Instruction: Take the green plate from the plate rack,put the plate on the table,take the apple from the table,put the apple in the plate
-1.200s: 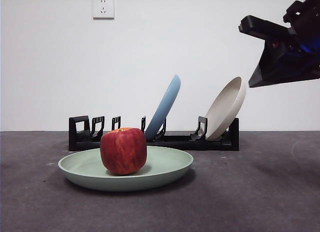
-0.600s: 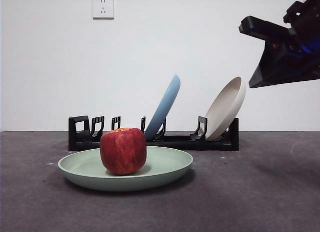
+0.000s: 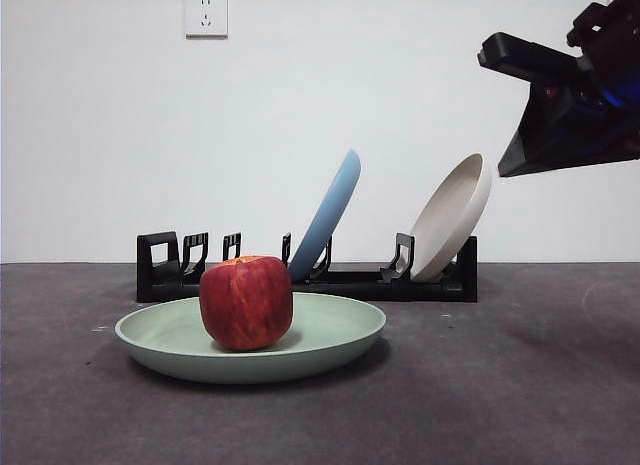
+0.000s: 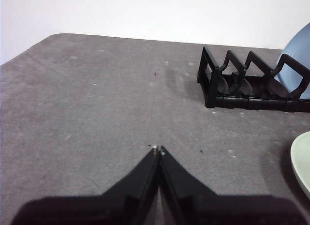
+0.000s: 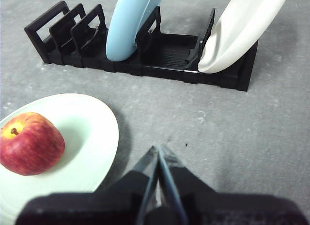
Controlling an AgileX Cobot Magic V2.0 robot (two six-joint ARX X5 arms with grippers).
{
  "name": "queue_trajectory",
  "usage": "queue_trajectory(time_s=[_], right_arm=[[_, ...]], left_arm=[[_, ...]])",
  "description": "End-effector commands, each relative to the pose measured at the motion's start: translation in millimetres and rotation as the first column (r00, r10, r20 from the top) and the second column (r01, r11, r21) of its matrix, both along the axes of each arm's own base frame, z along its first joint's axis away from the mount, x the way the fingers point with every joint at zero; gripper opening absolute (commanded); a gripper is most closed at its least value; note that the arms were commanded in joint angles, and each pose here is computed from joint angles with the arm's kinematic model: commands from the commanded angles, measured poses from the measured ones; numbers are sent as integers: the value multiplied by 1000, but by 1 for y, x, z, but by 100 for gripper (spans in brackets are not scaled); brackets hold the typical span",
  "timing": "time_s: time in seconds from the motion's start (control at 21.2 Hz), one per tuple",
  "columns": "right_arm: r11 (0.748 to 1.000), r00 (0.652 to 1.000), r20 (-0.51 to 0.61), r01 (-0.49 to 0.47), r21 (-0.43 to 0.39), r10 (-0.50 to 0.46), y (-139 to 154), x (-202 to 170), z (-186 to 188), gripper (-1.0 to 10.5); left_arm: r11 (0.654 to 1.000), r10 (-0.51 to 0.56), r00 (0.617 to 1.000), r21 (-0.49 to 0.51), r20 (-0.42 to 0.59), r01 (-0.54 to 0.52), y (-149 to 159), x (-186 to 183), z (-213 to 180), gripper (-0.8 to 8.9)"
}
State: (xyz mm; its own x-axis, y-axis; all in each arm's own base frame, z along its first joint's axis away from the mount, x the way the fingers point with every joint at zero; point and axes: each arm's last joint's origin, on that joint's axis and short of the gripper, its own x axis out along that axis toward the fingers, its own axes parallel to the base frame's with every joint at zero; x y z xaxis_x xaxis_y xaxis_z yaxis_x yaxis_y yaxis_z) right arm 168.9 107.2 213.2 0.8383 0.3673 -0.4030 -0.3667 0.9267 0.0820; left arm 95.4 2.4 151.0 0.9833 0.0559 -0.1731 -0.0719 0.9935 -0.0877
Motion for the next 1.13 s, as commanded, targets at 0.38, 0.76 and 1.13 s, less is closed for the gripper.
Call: queue_trajectory(time_s=[0.38,0.76,1.13], right_arm=[[1000,1000,-2,5,4,-5,0,-1,-1,0],[1000,1000,15,11,15,-11,-6,-7,5,0],[975,960,171,217,50,-223,-69,-51,40,0]], left_arm=[[1000,2,1000,13,-11,-2,0,0,-4,-3],[1000,2,1000,13,-9,-2,0,0,-4,-3],[1000,2,1000,13,-8,-2,0,0,-4,-3]])
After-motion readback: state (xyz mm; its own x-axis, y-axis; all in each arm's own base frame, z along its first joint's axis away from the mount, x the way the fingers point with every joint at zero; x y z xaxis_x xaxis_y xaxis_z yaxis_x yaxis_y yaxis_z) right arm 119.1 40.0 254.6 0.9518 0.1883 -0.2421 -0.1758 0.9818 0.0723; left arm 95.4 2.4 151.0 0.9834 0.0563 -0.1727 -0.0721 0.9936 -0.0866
